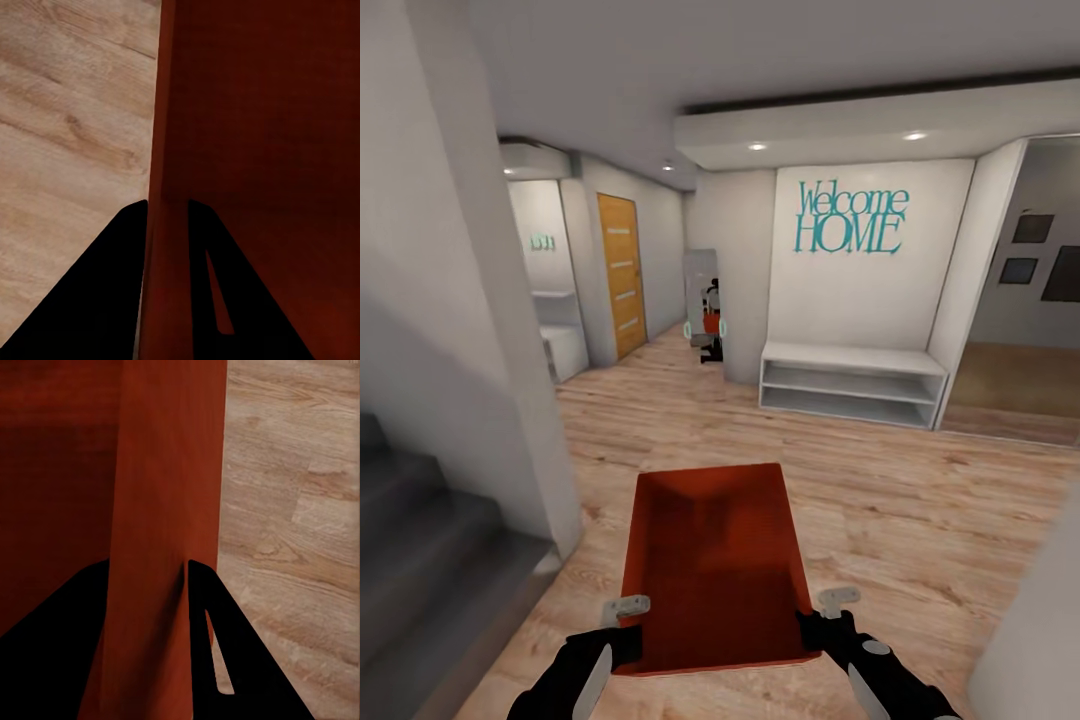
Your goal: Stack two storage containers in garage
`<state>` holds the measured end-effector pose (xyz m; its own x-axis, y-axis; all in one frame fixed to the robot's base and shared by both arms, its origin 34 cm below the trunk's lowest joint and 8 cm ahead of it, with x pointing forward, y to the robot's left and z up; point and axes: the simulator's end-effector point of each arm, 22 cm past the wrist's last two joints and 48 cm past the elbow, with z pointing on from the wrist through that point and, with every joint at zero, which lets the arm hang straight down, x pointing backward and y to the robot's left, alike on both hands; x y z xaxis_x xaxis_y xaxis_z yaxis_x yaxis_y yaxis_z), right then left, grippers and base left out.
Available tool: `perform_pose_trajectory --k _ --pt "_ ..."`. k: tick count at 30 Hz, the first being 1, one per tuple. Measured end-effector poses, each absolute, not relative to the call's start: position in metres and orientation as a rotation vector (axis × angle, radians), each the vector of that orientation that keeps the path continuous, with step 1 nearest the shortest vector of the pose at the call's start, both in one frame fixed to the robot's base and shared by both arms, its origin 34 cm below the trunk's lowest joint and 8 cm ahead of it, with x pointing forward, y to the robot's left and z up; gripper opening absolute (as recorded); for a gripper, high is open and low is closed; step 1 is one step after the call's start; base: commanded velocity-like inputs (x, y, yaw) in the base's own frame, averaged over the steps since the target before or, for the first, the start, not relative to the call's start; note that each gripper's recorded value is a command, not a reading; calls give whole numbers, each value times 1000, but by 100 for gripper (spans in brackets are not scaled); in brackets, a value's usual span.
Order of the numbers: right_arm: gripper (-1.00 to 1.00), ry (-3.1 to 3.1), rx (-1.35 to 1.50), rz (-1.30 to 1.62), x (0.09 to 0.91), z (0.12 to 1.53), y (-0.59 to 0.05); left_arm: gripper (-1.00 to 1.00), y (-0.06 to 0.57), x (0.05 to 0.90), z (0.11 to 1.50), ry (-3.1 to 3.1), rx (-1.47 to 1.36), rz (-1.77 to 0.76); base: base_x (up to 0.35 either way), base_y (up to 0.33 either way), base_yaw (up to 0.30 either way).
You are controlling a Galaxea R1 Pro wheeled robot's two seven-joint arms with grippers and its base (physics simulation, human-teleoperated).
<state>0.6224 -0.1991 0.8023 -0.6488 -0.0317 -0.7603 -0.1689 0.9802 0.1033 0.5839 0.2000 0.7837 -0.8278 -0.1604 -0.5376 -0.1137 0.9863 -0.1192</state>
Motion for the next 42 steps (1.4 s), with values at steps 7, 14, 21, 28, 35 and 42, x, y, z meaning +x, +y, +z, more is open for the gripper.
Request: perform_pose_trajectory --k 7,14,21,28,35,42 --pt "-100 2271 -140 207 623 802 -199 -100 200 584 784 2555 -192 -110 325 0 0" --pt "-100 2271 -139 207 622 802 -199 -100 200 584 784 2555 -192 -110 325 0 0" --pt "-100 2271 -139 207 622 802 -199 -100 200 584 784 2555 -192 -110 325 0 0" --pt "-100 2271 -140 207 623 802 -199 -100 200 584 784 2555 -192 -110 325 0 0" --pt "-100 2271 -140 208 623 802 -199 -100 200 584 784 2555 -192 -110 325 0 0" --pt "-100 2271 -140 207 623 802 -199 -100 200 584 784 2555 -192 -110 325 0 0"
